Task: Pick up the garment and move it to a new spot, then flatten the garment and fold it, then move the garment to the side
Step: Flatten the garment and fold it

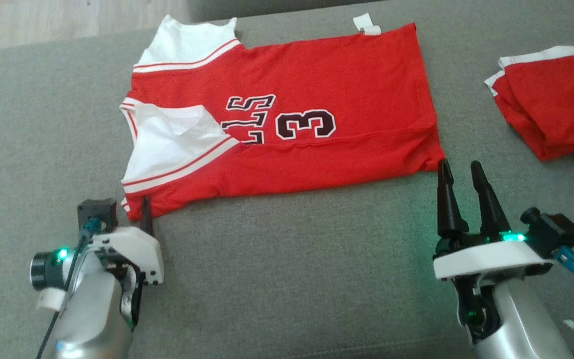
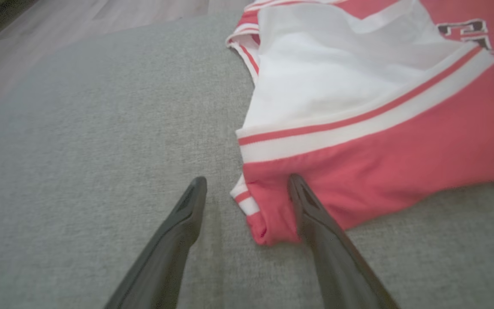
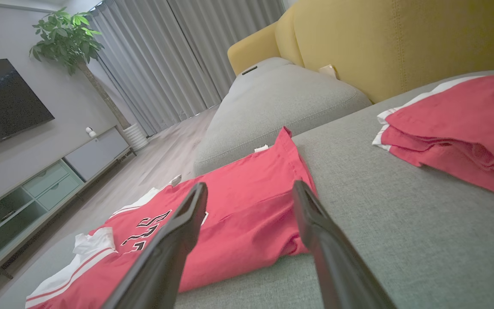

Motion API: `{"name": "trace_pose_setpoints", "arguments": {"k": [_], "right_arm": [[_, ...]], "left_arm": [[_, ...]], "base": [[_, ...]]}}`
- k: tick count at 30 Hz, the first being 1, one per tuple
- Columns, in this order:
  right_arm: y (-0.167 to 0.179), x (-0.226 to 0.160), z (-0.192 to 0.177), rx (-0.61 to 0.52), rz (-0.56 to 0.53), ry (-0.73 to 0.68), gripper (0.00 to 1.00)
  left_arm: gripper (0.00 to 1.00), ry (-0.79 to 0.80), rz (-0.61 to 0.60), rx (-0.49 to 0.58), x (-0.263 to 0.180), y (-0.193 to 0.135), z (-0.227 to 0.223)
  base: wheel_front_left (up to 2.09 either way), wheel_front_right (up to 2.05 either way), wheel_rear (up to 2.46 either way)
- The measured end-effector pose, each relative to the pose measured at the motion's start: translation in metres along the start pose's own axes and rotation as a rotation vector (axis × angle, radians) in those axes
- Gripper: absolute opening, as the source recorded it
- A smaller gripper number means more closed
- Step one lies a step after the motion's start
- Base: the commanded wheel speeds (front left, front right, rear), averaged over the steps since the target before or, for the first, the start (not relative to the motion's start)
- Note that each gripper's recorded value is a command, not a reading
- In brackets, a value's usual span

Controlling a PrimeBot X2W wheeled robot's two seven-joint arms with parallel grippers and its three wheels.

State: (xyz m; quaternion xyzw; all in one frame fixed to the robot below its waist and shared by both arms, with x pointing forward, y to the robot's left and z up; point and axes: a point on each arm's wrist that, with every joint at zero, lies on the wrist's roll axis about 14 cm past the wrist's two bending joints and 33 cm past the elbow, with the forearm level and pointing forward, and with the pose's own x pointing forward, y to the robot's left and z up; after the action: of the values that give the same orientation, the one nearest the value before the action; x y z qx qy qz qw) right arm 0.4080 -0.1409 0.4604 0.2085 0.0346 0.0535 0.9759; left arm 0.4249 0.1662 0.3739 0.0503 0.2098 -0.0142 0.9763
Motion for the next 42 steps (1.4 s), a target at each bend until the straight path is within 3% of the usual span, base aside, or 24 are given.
{"name": "trace_pose_setpoints", "arguments": {"k": [8, 9, 26, 42], "right_arm": [[-0.006, 0.009, 0.007, -0.004, -0.013, -0.021, 1.00], [-0.007, 0.009, 0.008, -0.004, -0.015, -0.021, 1.00], [-0.002, 0.036, -0.011, -0.057, 0.007, 0.089, 1.00], [-0.049, 0.047, -0.070, -0.120, -0.141, 0.372, 1.00]], "left_arm": [[0.97, 0.049, -0.076, 0.044, 0.017, -0.015, 0.000], [0.01, 0.056, -0.083, 0.044, 0.018, -0.016, 0.000], [0.00, -0.181, -0.079, 0.006, 0.010, -0.016, 0.051], [0.00, -0.257, -0.095, 0.040, -0.001, -0.017, 0.070]], "base": [[0.00, 0.00, 0.00], [0.00, 0.00, 0.00], [0.00, 0.00, 0.00], [0.00, 0.00, 0.00]]}}
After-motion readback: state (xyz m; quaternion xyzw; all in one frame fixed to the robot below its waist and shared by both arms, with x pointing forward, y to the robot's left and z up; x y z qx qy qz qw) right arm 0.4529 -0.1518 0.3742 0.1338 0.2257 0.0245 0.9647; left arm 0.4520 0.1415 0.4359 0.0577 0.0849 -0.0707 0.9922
